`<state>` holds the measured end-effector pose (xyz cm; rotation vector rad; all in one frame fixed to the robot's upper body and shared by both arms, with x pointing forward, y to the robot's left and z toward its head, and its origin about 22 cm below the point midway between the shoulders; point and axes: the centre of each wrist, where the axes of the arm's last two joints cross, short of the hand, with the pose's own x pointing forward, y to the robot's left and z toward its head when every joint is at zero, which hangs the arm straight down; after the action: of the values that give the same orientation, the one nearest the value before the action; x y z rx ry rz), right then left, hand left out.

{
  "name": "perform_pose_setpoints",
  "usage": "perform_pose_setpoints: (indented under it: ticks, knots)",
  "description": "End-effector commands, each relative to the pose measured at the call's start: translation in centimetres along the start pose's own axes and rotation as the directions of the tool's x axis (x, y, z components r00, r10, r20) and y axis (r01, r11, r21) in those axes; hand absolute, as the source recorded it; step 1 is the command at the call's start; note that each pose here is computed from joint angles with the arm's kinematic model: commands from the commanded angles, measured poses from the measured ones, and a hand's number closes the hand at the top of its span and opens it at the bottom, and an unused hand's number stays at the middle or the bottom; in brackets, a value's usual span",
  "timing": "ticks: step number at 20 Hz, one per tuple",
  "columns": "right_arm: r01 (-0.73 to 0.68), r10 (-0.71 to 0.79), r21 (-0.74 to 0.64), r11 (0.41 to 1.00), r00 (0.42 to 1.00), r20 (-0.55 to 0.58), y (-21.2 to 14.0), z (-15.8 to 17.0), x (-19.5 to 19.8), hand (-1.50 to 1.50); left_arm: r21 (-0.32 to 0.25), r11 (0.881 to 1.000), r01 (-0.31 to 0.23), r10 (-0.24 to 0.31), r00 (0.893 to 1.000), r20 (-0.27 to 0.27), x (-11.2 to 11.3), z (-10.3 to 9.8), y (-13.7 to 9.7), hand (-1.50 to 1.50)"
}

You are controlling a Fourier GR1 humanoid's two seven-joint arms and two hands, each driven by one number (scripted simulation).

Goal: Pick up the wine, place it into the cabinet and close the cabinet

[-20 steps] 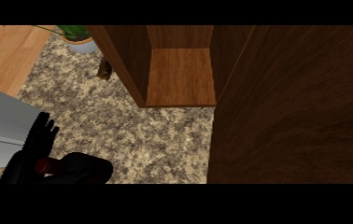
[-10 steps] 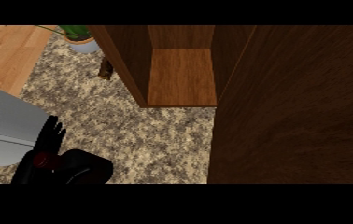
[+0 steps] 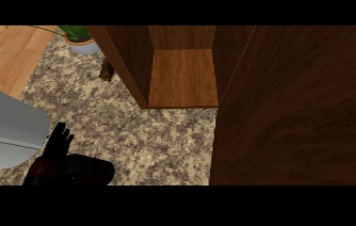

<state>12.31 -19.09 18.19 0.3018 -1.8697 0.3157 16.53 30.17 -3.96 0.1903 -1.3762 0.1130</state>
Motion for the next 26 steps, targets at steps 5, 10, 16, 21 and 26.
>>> perform_pose_setpoints:
  ticks: [5,10,16,21,26]
  knots:
    - [0.035,-0.037,0.019,0.999,0.995,0.096,0.2,3.5,4.8,-1.50,0.031,0.996,-0.086,0.088,0.994,-0.059,-3.2,-0.3,-1.7,-1.50]
    - [0.029,-0.032,0.039,0.999,0.996,0.079,0.0,3.8,4.5,-1.50,0.068,0.985,-0.160,0.163,0.985,-0.048,-6.1,2.1,-1.2,-1.50]
    - [0.031,-0.033,0.026,0.999,0.996,0.086,0.3,2.8,4.6,-1.50,0.084,0.953,-0.291,0.294,0.956,-0.015,-4.7,-0.6,-2.0,-1.50]
    - [0.032,-0.033,0.008,0.999,0.997,0.073,0.0,3.5,4.2,-1.50,0.090,0.943,-0.320,0.323,0.946,-0.018,-6.1,-0.1,-1.2,-1.50]
    - [0.027,-0.029,0.029,0.999,0.998,0.057,-0.1,3.2,3.6,-1.50,0.049,0.941,-0.335,0.336,0.941,-0.025,-6.8,0.6,-3.7,-1.50]
